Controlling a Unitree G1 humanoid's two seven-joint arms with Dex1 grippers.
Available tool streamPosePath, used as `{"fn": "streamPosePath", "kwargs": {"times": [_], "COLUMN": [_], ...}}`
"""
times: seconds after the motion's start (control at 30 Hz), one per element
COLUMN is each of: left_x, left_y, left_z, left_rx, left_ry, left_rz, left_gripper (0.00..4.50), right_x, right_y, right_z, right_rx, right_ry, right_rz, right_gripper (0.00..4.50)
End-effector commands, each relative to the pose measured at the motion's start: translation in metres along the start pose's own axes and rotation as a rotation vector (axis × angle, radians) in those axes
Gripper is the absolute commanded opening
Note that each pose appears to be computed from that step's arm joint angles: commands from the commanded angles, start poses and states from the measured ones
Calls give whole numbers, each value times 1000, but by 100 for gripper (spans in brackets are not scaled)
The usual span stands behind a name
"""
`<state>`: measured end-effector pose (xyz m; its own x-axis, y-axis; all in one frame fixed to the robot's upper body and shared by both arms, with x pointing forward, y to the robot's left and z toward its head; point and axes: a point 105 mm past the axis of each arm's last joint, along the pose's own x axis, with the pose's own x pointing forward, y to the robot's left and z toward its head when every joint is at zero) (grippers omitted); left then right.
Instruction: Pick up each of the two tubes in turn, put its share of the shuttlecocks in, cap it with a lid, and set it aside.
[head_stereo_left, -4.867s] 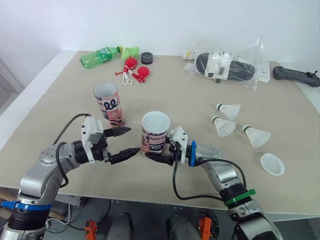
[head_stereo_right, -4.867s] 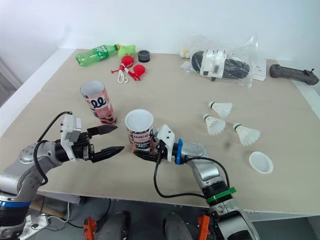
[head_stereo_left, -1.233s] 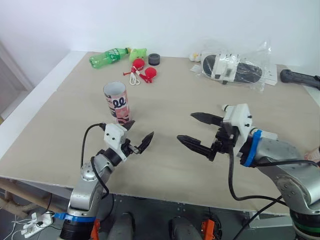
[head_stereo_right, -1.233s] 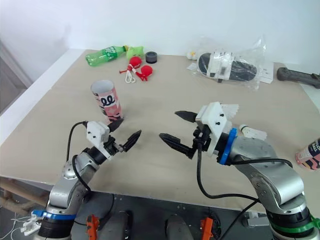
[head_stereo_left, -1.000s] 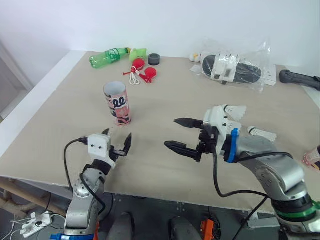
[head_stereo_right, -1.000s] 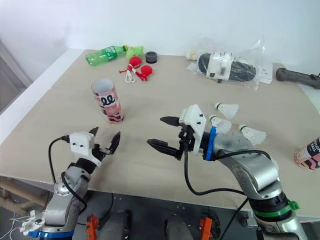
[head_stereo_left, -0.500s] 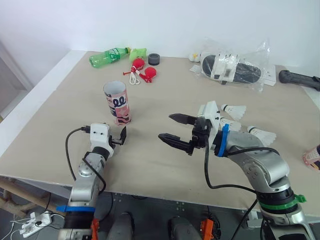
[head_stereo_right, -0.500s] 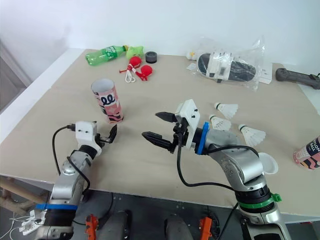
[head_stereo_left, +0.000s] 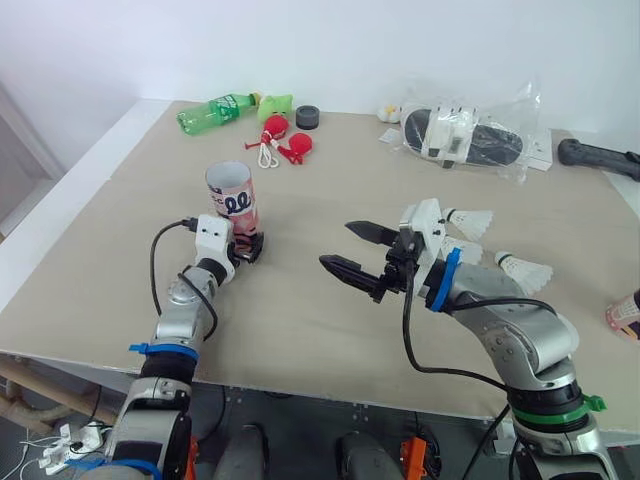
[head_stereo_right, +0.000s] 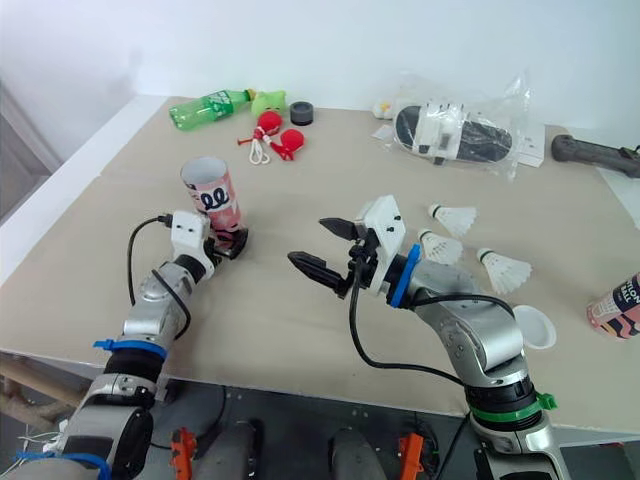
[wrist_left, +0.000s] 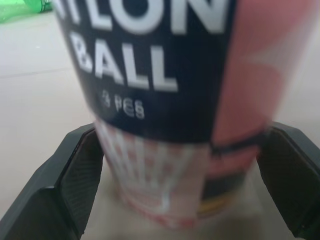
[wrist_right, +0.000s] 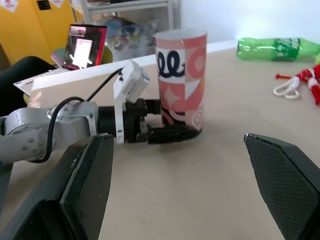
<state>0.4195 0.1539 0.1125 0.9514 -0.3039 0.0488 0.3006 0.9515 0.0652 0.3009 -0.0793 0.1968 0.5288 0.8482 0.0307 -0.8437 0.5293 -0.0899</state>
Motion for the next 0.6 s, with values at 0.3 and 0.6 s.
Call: {"fn": "streamPosePath", "kwargs": {"times": [0.3,0.6], "left_x": [17,13], "left_y": [5,7], "left_z": [8,14], "left_rx": [-17,69], "left_ry": [-39,-51], "left_rz": [-17,-74], "left_gripper": [398,307], "right_x": [-5,-19], "right_y": [5,-1], "right_z": [19,24], "right_rx": [-49,-33], "right_ry": [-57,-70], "right_rz": [-21,-86], "right_gripper": [450,450]}}
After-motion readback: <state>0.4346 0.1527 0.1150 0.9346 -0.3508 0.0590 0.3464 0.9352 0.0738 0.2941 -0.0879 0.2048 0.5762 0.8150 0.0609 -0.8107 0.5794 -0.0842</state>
